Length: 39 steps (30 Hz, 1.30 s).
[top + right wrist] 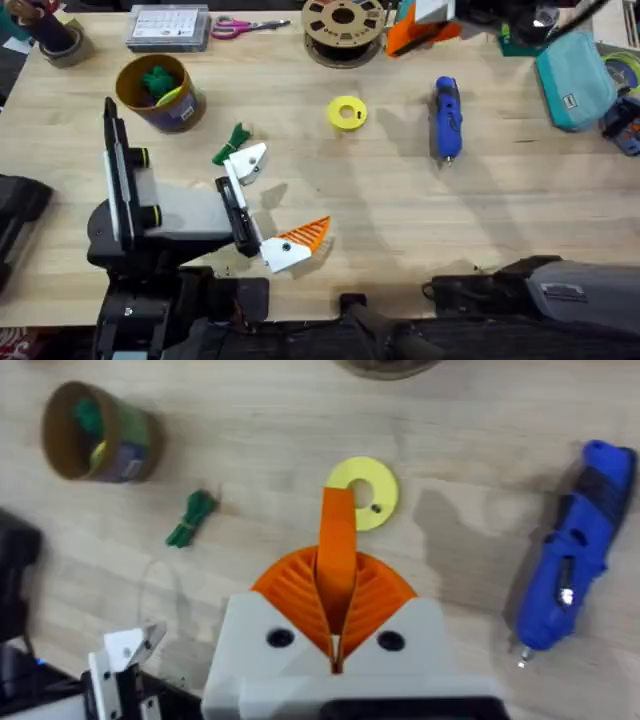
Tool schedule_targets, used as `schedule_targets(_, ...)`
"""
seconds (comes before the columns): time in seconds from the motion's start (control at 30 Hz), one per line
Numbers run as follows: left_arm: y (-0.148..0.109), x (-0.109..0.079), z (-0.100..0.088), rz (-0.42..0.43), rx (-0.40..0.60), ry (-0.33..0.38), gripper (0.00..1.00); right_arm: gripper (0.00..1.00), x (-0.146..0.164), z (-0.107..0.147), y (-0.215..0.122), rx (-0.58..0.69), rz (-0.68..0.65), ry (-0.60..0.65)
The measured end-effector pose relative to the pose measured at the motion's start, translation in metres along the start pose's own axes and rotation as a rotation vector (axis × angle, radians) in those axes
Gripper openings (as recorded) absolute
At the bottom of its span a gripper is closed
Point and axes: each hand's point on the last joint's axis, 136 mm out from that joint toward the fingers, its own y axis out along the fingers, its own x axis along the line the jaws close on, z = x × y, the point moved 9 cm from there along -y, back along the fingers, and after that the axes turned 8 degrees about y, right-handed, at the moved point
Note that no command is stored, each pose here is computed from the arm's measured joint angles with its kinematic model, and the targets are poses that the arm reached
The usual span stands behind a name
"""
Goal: Pick up the gripper from the table and insert it into the empty holder that is missing its gripper. Then pick up a screw, insert it into the mounting hole, and use the screwdriver to tighten it. Finally, clean up the table by picking up the vegetable and placing it into the bucket.
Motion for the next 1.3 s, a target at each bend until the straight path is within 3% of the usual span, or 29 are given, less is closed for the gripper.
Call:
schedule_targets(0.2, 0.000, 0.000, 0.000, 0.000, 0.000, 0.000, 0.985, 0.010, -0.003, 0.031, 0.022, 0.022, -0.229, -0.034)
schedule_targets(0.47, 0.000, 0.000, 0.000, 0.000, 0.000, 0.000, 0.985, 0.010, 0.007, 0.049, 0.041, 0.050, -0.592, -0.118)
schedule_targets(0.7, 0.000, 0.000, 0.000, 0.000, 0.000, 0.000, 0.985, 0.010, -0.006, 0.064, 0.063, 0.102, -0.844, -0.085)
schedule_targets(0.9, 0.000, 0.000, 0.000, 0.000, 0.000, 0.000, 0.985, 0.010, -0.021, 0.079, 0.073, 0.137, -0.988, -0.044)
schedule_targets(1.3, 0.000, 0.000, 0.000, 0.000, 0.000, 0.000, 0.985, 0.010, -0.030, 0.108, 0.071, 0.239, -1.134, -0.014)
